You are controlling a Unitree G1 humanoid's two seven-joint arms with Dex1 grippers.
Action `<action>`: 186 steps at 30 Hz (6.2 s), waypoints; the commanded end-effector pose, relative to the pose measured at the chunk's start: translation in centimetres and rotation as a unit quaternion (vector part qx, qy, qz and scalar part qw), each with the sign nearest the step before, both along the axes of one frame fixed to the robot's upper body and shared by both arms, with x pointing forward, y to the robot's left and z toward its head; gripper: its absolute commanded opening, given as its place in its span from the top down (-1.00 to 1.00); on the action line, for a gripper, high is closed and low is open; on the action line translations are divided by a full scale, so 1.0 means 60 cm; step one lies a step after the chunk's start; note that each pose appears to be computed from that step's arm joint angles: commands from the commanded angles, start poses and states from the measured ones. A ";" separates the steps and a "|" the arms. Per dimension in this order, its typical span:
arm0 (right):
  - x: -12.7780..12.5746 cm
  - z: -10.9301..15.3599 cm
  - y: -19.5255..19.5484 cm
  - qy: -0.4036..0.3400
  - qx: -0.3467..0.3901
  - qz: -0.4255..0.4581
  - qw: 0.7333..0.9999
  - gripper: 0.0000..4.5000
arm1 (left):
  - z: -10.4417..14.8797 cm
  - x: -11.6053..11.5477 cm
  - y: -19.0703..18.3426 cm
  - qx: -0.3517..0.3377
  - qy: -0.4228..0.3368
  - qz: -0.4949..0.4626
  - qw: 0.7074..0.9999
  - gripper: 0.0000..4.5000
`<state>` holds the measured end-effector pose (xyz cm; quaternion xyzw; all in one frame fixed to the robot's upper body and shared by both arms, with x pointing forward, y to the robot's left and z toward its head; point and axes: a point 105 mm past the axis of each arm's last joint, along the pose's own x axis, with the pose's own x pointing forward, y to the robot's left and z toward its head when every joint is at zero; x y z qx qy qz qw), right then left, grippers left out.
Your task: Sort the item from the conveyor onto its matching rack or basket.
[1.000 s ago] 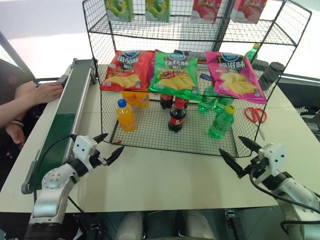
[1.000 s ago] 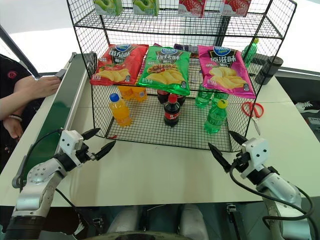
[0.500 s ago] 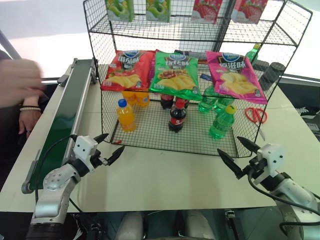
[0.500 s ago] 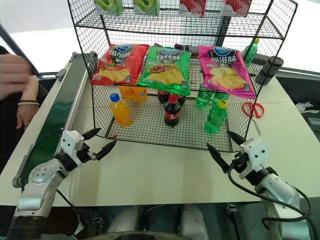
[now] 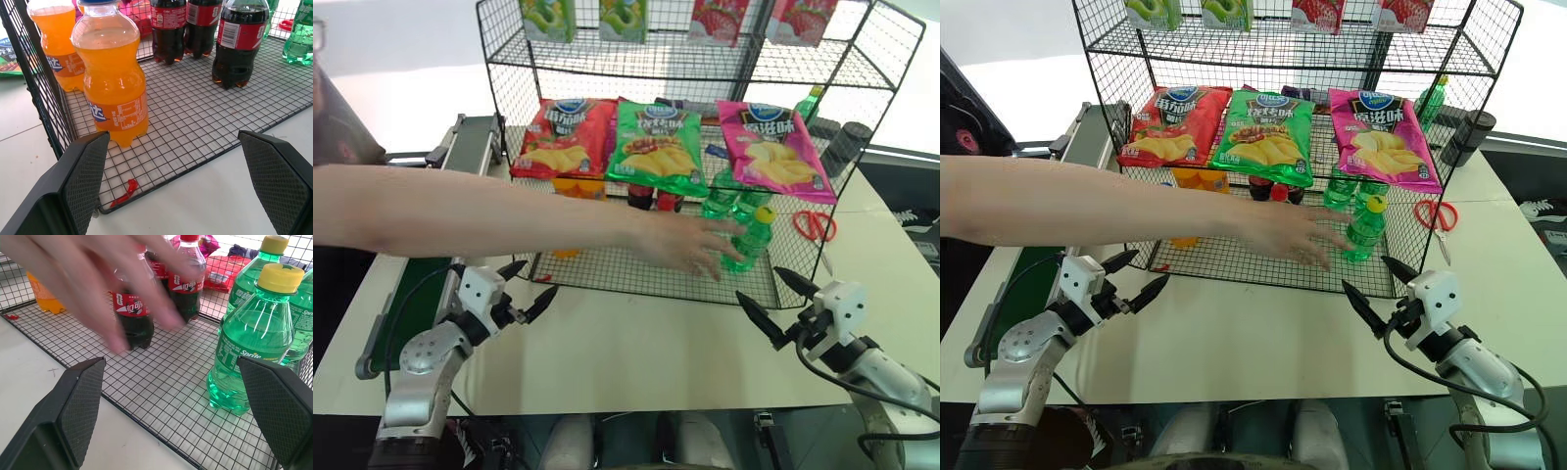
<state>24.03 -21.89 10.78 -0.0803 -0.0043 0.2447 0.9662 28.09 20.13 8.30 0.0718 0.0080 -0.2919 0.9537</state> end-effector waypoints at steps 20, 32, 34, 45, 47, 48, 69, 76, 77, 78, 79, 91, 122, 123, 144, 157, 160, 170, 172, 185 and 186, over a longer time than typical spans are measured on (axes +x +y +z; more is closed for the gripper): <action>0.003 0.013 0.004 -0.022 0.003 -0.008 1.000 -0.98 | 0.015 0.006 -0.001 0.005 -0.020 -0.003 1.000 -1.00; 0.003 0.010 0.001 -0.022 0.001 -0.013 1.000 -0.98 | 0.015 0.009 -0.005 0.003 -0.020 -0.007 1.000 -1.00; 0.004 0.010 0.001 -0.022 0.001 -0.012 1.000 -0.98 | 0.014 0.008 -0.005 0.002 -0.018 -0.007 1.000 -1.00; 0.013 0.014 0.007 -0.025 0.003 0.000 1.000 -0.98 | 0.019 0.001 0.006 0.003 -0.023 0.008 1.000 -1.00; 0.016 0.016 0.012 -0.026 0.003 0.006 1.000 -0.98 | 0.021 -0.001 0.013 0.001 -0.024 0.016 1.000 -1.00; 0.017 0.017 0.014 -0.027 0.004 0.009 1.000 -0.98 | 0.023 -0.003 0.017 -0.001 -0.025 0.022 0.999 -1.00; 0.051 0.049 0.120 -0.040 0.038 0.140 0.989 -0.98 | 0.062 0.009 0.255 -0.104 -0.038 0.405 0.908 -1.00; 0.009 0.049 0.206 -0.023 0.061 0.236 0.970 -0.98 | 0.064 0.018 0.260 -0.097 -0.065 0.431 0.895 -1.00; 0.002 0.046 0.214 -0.020 0.061 0.245 0.968 -0.98 | 0.062 0.018 0.261 -0.096 -0.066 0.435 0.893 -1.00; -0.002 0.044 0.219 -0.017 0.061 0.250 0.966 -0.98 | 0.061 0.018 0.262 -0.096 -0.067 0.438 0.892 -1.00; -0.009 0.039 0.226 -0.009 0.064 0.259 0.964 -0.98 | 0.057 0.018 0.262 -0.091 -0.066 0.441 0.890 -1.00; -0.024 0.015 0.235 -0.004 0.050 0.287 0.957 -0.98 | 0.037 0.017 0.258 -0.090 -0.076 0.460 0.880 -1.00; -0.044 0.002 0.246 -0.011 0.033 0.310 0.950 -0.98 | 0.015 0.016 0.245 -0.093 -0.074 0.463 0.878 -1.00; -0.043 0.003 0.245 -0.011 0.031 0.307 0.951 -0.98 | 0.014 0.016 0.244 -0.093 -0.074 0.463 0.879 -1.00; -0.040 0.031 0.266 0.019 0.029 0.324 0.945 -0.98 | 0.021 0.022 0.247 -0.091 -0.081 0.463 0.878 -1.00; -0.038 0.028 0.275 0.024 0.041 0.345 0.938 -0.98 | 0.038 0.026 0.254 -0.083 -0.099 0.473 0.872 -1.00; -0.036 0.029 0.276 0.024 0.043 0.347 0.937 -0.98 | 0.041 0.027 0.255 -0.082 -0.103 0.474 0.871 -1.00; -0.035 0.028 0.277 0.028 0.048 0.357 0.933 -0.98 | 0.052 0.030 0.249 -0.076 -0.116 0.459 0.878 -1.00; -0.035 0.028 0.277 0.028 0.049 0.358 0.932 -0.98 | 0.053 0.030 0.250 -0.076 -0.116 0.459 0.877 -1.00; -0.035 0.026 0.276 0.029 0.050 0.363 0.930 -0.99 | 0.052 0.032 0.250 -0.082 -0.112 0.463 0.876 -0.89; -0.035 0.026 0.277 0.029 0.050 0.364 0.930 -1.00 | 0.052 0.032 0.249 -0.084 -0.112 0.462 0.876 -0.76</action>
